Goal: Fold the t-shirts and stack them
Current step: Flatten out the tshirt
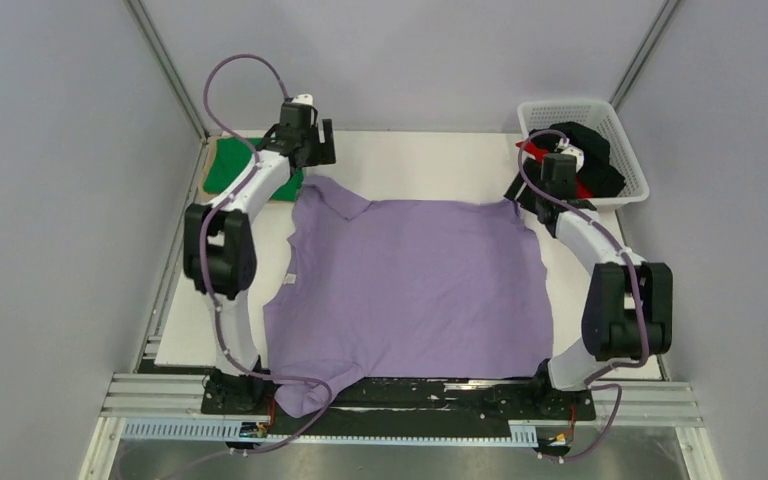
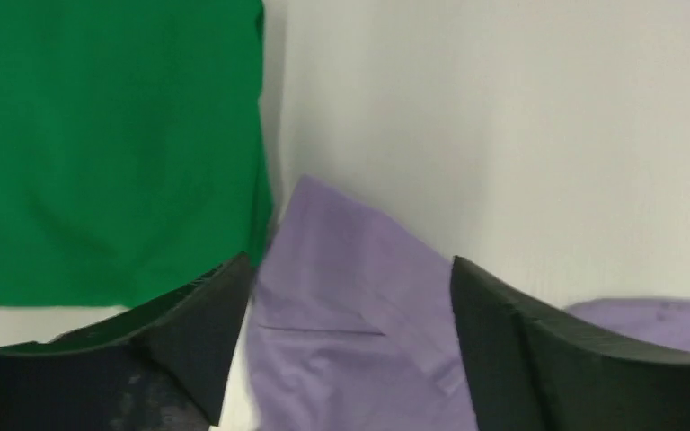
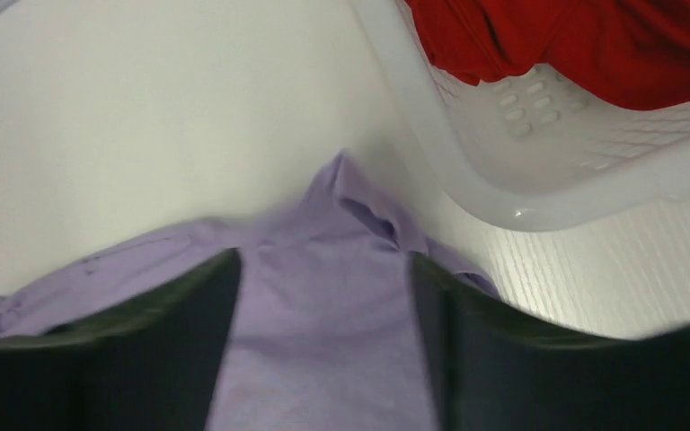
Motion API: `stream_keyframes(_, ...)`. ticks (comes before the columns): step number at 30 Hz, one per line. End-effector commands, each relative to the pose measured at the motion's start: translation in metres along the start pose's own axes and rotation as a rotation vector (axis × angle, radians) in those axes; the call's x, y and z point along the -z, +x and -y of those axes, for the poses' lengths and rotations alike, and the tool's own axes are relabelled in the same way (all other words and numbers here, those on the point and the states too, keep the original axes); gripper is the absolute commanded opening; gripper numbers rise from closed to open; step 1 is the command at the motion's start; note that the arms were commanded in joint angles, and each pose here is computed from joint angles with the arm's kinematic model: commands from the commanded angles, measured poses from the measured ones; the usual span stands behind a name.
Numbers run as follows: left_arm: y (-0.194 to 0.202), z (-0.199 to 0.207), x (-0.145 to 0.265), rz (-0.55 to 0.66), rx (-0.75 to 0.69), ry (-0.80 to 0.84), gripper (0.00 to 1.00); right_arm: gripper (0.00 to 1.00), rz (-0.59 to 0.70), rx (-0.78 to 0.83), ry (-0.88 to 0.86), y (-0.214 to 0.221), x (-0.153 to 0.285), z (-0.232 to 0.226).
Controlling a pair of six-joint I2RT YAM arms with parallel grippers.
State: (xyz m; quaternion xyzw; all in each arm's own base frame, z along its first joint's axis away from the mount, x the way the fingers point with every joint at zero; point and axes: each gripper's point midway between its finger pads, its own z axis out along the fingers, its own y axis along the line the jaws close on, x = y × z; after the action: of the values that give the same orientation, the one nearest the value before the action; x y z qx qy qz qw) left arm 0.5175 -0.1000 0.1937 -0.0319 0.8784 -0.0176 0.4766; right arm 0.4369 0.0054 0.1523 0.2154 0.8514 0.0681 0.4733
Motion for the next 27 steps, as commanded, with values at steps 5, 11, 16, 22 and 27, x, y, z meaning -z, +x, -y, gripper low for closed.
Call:
stream_keyframes(5,-0.033,0.052,-0.040,-0.028,0.128,0.260,1.00,1.00,0.142,-0.014,-0.101,-0.059,-0.006,-0.040)
stream_keyframes(11,0.016,0.056,-0.014,-0.115,0.233,0.312,1.00,1.00,0.027,-0.021,-0.140,-0.006,0.013,-0.048)
stream_keyframes(16,0.060,0.062,-0.007,-0.157,0.353,0.350,1.00,1.00,-0.076,-0.059,-0.190,0.042,0.029,-0.045)
stream_keyframes(22,0.091,0.058,-0.025,-0.200,0.426,0.294,1.00,1.00,-0.172,-0.072,-0.192,0.084,0.032,-0.033)
stream_keyframes(27,0.111,0.055,-0.046,-0.234,0.462,0.244,1.00,1.00,-0.199,-0.071,-0.175,0.094,0.027,-0.028)
